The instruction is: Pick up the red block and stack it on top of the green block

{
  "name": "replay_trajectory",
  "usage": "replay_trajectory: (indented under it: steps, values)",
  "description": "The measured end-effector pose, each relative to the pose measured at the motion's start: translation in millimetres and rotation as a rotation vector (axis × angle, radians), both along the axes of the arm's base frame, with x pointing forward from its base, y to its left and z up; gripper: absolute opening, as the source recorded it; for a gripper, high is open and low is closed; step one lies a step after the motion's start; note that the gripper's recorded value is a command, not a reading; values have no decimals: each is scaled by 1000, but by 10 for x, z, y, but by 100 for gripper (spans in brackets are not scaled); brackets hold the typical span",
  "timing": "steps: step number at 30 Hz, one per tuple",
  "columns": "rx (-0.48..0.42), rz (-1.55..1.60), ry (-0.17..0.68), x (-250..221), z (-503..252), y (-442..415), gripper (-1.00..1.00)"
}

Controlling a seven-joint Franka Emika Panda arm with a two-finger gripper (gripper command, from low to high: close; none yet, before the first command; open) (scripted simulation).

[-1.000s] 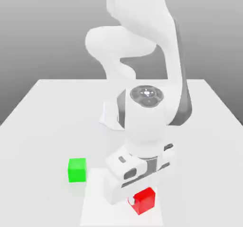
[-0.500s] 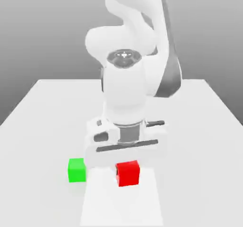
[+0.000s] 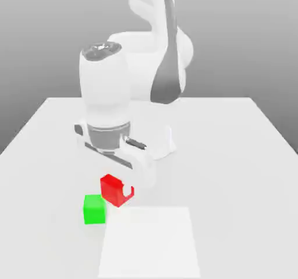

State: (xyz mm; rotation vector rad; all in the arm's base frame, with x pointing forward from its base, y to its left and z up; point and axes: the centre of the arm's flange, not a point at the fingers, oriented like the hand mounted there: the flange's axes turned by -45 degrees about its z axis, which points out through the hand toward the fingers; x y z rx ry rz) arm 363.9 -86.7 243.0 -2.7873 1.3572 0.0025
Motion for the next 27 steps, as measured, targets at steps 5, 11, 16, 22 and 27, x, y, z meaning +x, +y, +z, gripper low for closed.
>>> replay_trajectory:
  steps: [5,11,16,22,27]
  values:
    - [-13,-307,13,-222,30,-249,-100]
    - [-34,-580,25,-424,-91,-468,-100]
    - [-34,-590,25,-430,-506,-471,-100]
    - [-33,-588,25,-435,-582,-460,100]
    - [-35,-595,27,-431,-385,-489,100]
